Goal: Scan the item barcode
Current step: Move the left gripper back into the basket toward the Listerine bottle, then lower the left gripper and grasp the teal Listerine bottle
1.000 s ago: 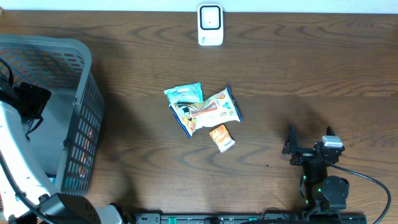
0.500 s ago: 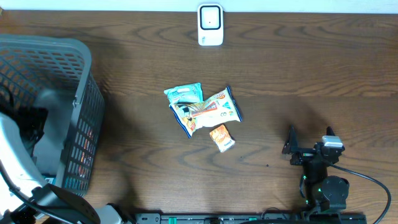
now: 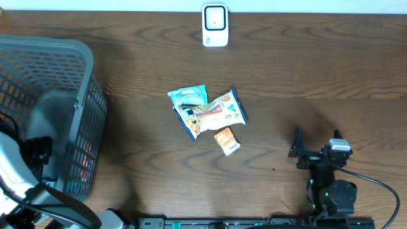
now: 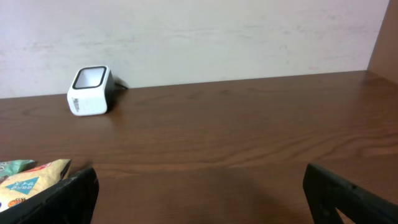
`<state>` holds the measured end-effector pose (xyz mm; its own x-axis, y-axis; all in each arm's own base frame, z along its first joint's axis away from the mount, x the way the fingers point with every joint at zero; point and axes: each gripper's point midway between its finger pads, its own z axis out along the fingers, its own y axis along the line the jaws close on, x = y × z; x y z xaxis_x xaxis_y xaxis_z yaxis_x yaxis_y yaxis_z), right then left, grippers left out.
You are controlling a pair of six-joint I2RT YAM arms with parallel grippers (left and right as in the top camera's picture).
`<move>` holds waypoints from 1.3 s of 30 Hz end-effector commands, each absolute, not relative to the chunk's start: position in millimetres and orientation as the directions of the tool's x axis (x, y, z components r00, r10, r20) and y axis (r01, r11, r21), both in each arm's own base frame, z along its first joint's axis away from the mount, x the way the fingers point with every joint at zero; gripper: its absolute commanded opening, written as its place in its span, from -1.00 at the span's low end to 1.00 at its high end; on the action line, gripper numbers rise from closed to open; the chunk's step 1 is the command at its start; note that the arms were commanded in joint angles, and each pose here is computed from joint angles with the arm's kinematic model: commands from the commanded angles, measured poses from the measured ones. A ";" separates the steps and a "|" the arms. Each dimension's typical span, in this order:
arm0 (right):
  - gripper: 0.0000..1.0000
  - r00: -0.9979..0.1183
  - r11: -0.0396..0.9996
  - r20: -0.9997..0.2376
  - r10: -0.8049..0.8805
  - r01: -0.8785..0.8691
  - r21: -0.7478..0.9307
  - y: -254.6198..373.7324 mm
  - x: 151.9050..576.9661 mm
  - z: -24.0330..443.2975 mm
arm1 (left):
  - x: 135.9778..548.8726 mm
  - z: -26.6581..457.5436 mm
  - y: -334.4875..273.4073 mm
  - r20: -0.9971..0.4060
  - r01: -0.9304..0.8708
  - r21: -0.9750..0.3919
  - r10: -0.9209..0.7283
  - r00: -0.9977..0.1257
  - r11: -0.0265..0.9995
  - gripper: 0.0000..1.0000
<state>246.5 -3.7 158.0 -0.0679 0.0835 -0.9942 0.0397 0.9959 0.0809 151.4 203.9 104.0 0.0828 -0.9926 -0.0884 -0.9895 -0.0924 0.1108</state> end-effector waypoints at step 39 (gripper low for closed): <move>0.99 -0.072 0.997 -0.995 0.067 0.032 0.065 -2.2 246.5 156.7 | 120.9 -9.2 187.2 -0.097 -0.988 0.112 -0.990 0.099 -0.110 0.26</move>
